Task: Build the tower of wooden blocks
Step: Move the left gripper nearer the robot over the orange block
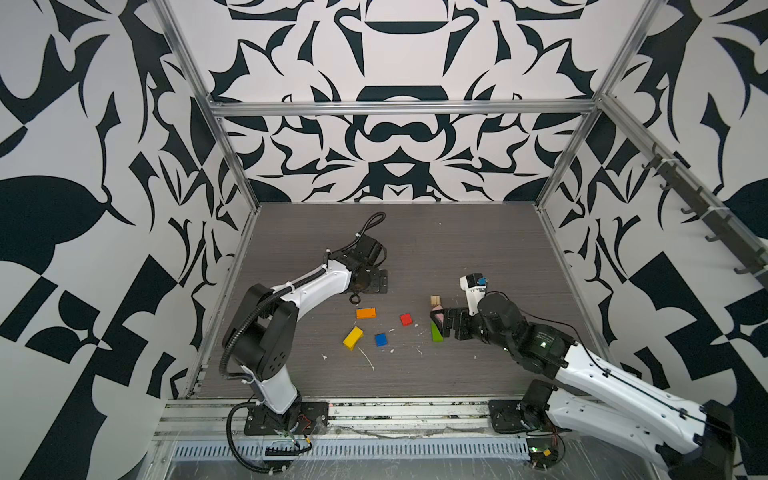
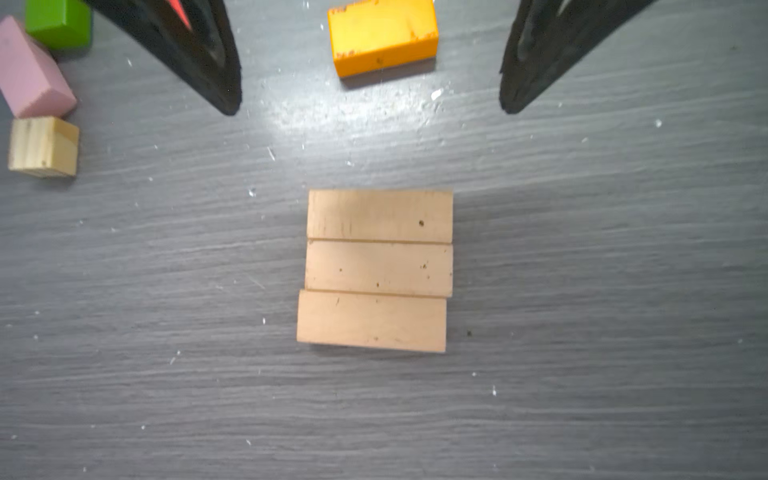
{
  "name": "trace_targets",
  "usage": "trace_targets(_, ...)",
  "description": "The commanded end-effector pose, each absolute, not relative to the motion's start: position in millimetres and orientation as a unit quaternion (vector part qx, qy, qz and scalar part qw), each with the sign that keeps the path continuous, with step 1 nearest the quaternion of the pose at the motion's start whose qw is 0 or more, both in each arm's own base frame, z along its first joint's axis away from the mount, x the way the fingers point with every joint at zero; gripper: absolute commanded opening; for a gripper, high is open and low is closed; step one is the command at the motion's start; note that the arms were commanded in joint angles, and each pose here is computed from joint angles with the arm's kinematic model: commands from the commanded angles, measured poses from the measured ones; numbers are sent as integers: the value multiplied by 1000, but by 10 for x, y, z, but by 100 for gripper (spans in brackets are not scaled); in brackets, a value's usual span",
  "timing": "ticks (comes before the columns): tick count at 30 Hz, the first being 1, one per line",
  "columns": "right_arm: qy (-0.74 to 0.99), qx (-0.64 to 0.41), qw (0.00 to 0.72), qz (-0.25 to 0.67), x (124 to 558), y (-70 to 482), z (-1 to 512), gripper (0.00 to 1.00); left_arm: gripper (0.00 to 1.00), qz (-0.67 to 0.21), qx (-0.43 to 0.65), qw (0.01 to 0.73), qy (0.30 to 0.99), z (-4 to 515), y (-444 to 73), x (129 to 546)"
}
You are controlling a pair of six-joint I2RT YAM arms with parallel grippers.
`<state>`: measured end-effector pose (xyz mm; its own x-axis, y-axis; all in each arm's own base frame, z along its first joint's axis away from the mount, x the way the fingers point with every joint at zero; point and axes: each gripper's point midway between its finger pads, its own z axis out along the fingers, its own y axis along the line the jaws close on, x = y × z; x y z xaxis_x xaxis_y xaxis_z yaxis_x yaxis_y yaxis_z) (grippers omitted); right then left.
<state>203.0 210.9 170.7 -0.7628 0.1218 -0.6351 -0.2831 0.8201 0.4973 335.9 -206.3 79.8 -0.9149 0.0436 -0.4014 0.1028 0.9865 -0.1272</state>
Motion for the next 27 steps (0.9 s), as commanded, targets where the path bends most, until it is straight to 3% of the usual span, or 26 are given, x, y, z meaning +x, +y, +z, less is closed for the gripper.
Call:
trace_targets(1,878,-44,358,316,2068,2169,1864,100,99,-73,48,177,980,751,-1994,3165)
trace_targets(12,877,-41,357,318,2076,2182,1789,99,99,-118,36,157,980,668,-1966,2820)
trace_targets(27,875,-35,360,321,2052,2141,1783,99,99,-155,11,112,981,340,-2085,2681)
